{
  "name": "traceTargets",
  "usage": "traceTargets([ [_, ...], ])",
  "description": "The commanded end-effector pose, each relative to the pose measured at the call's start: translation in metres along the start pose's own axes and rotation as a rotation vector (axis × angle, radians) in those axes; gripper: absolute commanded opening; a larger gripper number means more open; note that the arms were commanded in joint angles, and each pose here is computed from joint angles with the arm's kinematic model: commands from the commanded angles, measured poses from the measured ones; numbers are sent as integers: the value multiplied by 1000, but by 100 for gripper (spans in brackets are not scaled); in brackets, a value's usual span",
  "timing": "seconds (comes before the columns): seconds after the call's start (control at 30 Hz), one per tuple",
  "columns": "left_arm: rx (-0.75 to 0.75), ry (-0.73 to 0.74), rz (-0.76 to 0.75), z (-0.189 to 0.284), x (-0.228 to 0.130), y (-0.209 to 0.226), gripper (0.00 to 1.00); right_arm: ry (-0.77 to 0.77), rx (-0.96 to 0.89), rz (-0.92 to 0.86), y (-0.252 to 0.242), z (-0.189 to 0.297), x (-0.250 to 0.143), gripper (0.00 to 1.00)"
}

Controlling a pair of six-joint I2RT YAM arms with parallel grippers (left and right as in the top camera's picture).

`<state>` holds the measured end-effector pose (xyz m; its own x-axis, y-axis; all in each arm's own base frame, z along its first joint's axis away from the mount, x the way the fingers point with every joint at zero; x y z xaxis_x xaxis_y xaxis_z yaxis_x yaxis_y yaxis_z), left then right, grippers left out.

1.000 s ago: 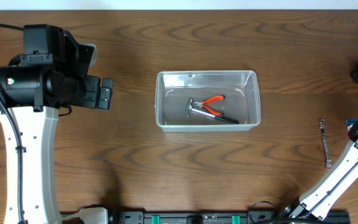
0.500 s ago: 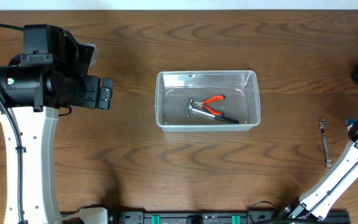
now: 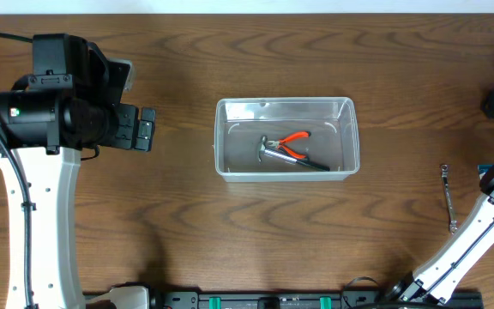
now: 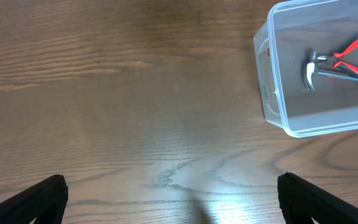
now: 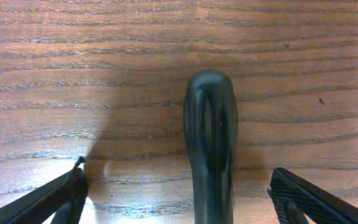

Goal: Pack container
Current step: 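Lower the right gripper and grasp the screwdriver by its black handle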

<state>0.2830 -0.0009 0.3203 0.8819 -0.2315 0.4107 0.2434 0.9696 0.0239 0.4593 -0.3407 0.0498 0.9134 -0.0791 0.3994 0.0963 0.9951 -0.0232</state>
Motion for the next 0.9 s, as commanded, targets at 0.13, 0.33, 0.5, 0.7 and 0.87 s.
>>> traceTargets([
  [0.13,11,-5,1,3,0,0,98,15,-8,3,-5,-13,-7,86],
  [0.33,11,-5,1,3,0,0,98,14,-10,-2,-6,-13,-7,83],
  [0.5,12,-5,1,3,0,0,98,6,-7,-23,-9,-14,-8,82],
  [0.7,11,-5,1,3,0,0,98,15,1,-76,-15,-18,-15,83],
  [0.87,11,-5,1,3,0,0,98,13,5,-82,-17,-18,-17,84],
])
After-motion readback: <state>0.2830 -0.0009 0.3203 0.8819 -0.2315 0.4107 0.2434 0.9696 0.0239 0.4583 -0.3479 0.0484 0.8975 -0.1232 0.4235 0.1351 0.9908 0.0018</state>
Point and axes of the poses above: each gripper's point midway between its finger pads, its own z axis back along the fingers, its own y axis along the line the jaws close on, x = y × z, the point moved 5 cm from there along z, back along the fingers, and after that the axes turned 4 degrees about -z, right-handed, at the moved point
